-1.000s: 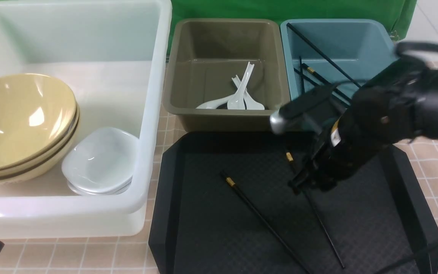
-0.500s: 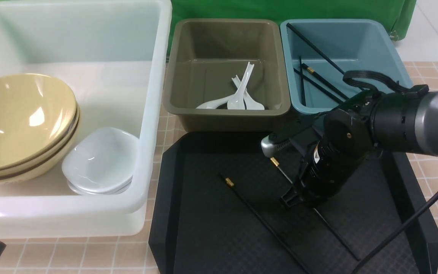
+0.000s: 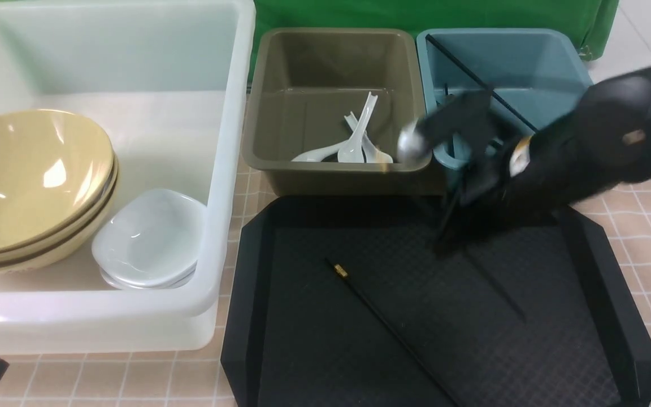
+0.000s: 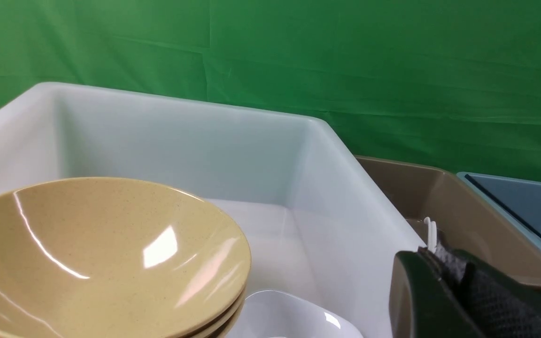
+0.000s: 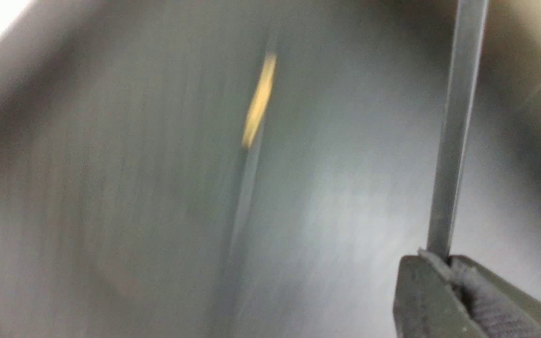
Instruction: On brown table put chopsticks spoon bowls plates into blue grey white boxes.
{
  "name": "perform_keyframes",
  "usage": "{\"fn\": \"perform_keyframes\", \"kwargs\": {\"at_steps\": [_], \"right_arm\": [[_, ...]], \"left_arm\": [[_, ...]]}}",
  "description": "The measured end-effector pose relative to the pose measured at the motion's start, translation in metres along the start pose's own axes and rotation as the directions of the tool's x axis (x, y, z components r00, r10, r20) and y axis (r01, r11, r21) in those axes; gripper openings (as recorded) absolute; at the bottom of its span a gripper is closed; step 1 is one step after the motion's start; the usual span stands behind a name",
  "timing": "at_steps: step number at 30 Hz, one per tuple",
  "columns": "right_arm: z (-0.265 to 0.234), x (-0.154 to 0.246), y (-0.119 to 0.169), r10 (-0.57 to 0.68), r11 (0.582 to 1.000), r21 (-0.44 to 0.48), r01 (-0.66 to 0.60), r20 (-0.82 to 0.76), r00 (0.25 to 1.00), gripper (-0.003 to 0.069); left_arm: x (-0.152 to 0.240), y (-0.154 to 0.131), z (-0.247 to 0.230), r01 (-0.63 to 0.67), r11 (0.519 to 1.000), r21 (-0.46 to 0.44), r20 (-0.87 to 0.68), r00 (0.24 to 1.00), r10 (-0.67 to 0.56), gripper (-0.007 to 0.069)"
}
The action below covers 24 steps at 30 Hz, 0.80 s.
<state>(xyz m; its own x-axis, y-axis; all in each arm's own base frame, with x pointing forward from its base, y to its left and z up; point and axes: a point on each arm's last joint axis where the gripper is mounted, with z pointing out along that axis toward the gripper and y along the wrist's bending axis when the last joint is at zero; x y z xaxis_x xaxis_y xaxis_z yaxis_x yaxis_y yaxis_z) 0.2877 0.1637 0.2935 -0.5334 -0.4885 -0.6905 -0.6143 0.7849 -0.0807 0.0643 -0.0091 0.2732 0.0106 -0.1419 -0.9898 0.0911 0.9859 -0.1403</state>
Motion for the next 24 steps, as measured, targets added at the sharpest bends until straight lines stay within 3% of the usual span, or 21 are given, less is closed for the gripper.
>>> {"fn": "perform_keyframes", "kwargs": {"at_steps": [1, 3, 5, 7, 10, 12, 15, 17, 24], "right_arm": [[-0.002, -0.004, -0.002, 0.0, 1.0, 0.014, 0.0, 0.04, 0.999, 0.0067], [-0.012, -0.023, -0.027, 0.003, 0.991, 0.126, -0.04, 0.287, 0.958, 0.0067], [-0.011, -0.029, -0.043, -0.001, 0.98, 0.182, -0.075, 0.386, 0.923, 0.0067], [0.0, -0.037, -0.072, 0.004, 0.952, 0.253, -0.175, 0.558, 0.83, 0.0074], [0.024, -0.035, -0.097, 0.025, 0.927, 0.279, -0.251, 0.622, 0.782, 0.0115], [0.036, -0.033, -0.104, 0.037, 0.923, 0.281, -0.263, 0.616, 0.787, 0.014], [0.056, -0.028, -0.113, 0.089, 0.921, 0.271, -0.281, 0.555, 0.827, 0.0236], [0.063, -0.02, -0.111, 0.143, 0.929, 0.251, -0.273, 0.437, 0.888, 0.0307], [0.033, -0.003, -0.078, 0.327, 0.932, 0.15, -0.331, 0.051, 0.943, 0.0343]], "left_arm": [[0.0, 0.0, 0.0, 0.0, 1.0, 0.0, 0.0, 1.0, 0.0, 0.0006], [0.0, 0.0, 0.0, 0.0, 1.0, 0.0, 0.0, 1.0, 0.0, 0.0006], [0.0, 0.0, 0.0, 0.0, 1.0, 0.0, 0.0, 1.0, 0.0, 0.0006], [0.0, 0.0, 0.0, 0.0, 1.0, 0.0, 0.0, 1.0, 0.0, 0.0006], [0.0, 0.0, 0.0, 0.0, 1.0, 0.0, 0.0, 1.0, 0.0, 0.0006], [0.0, 0.0, 0.0, 0.001, 1.0, 0.0, 0.0, 1.0, -0.001, 0.0006], [0.0, 0.0, 0.0, 0.001, 1.0, 0.0, 0.0, 1.0, -0.001, 0.0006], [0.0, 0.0, 0.0, 0.002, 1.0, 0.0, 0.0, 1.0, -0.002, 0.0006], [0.0, 0.0, 0.0, 0.003, 1.0, 0.0, 0.0, 1.0, -0.003, 0.0006]]}}
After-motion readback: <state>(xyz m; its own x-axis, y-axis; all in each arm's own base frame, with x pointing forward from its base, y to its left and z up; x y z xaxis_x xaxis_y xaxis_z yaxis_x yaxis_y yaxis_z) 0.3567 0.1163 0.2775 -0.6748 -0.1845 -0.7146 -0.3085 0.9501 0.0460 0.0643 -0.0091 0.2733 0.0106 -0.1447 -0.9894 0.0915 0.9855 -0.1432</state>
